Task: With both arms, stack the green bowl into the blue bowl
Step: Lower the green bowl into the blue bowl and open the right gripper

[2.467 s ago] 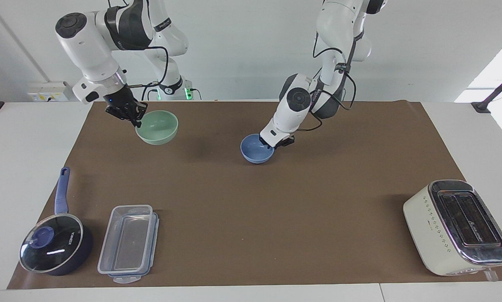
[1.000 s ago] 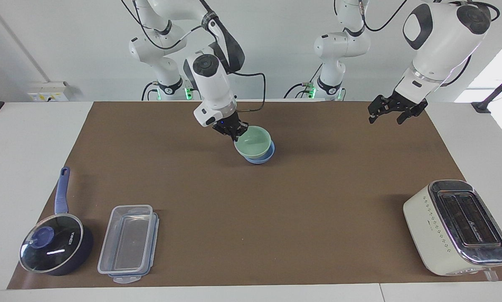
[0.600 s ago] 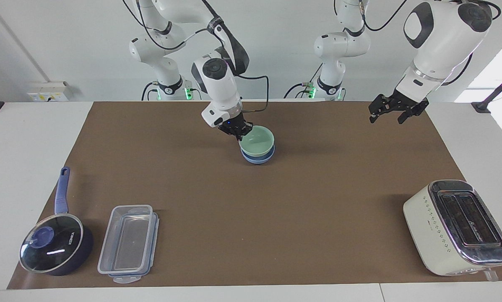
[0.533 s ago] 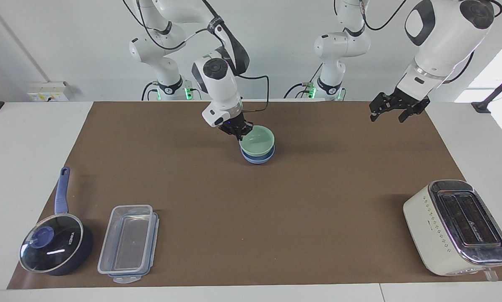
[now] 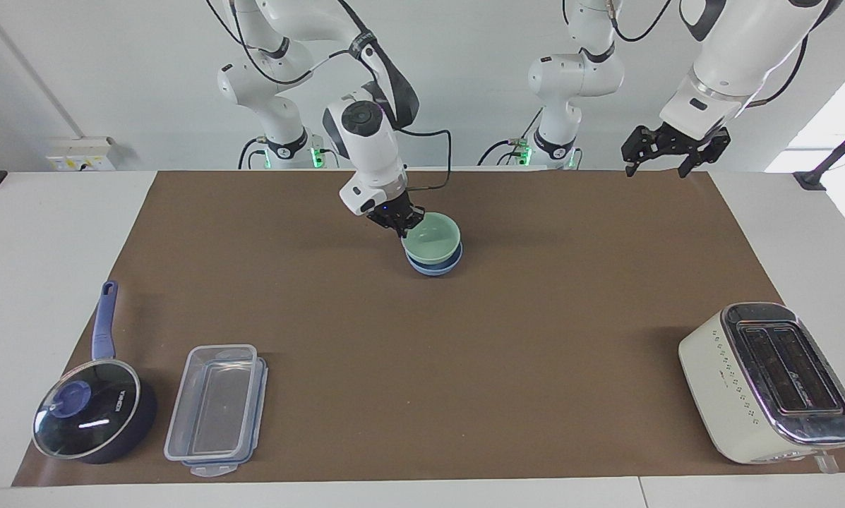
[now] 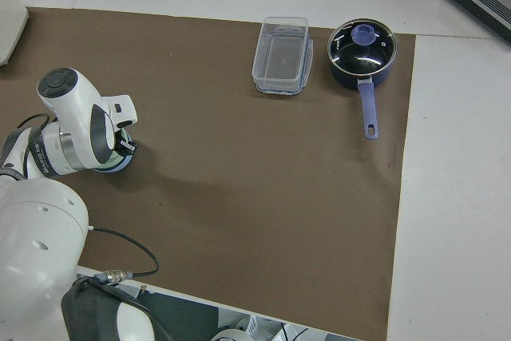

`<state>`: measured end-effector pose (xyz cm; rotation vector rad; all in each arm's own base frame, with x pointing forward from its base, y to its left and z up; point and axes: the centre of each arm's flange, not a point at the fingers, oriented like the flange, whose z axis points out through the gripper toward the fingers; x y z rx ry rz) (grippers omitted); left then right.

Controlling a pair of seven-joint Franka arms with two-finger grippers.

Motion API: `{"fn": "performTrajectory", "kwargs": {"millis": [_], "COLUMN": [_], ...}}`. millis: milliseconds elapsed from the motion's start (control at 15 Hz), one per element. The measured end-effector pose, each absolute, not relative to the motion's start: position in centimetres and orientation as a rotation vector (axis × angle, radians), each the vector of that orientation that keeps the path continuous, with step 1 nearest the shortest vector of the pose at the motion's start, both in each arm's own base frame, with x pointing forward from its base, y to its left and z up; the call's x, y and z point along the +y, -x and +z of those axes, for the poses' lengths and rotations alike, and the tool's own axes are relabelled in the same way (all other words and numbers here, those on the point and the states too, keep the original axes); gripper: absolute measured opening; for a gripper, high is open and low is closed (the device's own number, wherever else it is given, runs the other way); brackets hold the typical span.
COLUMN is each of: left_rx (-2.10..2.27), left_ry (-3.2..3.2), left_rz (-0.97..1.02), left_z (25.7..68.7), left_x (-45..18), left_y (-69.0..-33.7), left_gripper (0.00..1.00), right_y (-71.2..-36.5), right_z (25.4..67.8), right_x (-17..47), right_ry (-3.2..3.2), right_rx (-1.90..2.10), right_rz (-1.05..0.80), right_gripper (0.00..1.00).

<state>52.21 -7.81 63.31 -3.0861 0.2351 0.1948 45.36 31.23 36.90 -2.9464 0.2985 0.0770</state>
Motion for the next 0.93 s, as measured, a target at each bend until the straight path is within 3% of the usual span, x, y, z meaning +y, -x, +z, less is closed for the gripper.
{"fn": "performTrajectory", "kwargs": {"millis": [200,267,533,800,867,933], "left_rx": [0.198,0.19,0.171,0.173,0.174,0.174], "left_ry": [3.105,3.108,3.135,3.14,3.14,3.14], "left_rz": [0.181,0.178,0.136,0.133,0.133,0.133], "left_z": [62.7,62.5,62.3,62.2,62.2,62.2], "left_x": [-6.6,-6.3,-5.9,-6.2,-6.2,-6.3], "left_y": [-52.7,-52.8,-53.3,-53.4,-53.4,-53.3], "left_gripper": [1.0,1.0,1.0,1.0,1.0,1.0], "right_y": [-45.2,-45.2,-45.5,-47.2,-47.6,-48.1], "right_z": [36.5,36.5,37.3,41.5,42.9,44.4], "right_x": [31.1,31.1,31.2,28.3,26.6,24.5], "right_ry": [2.95,2.95,2.948,2.924,2.916,2.911], "right_rx": [0.291,0.282,0.272,0.334,0.346,0.343], "right_rz": [0.08,0.079,0.078,0.065,0.058,0.046], "right_gripper": [0.04,0.1,0.51,0.93,1.0,1.0]}}
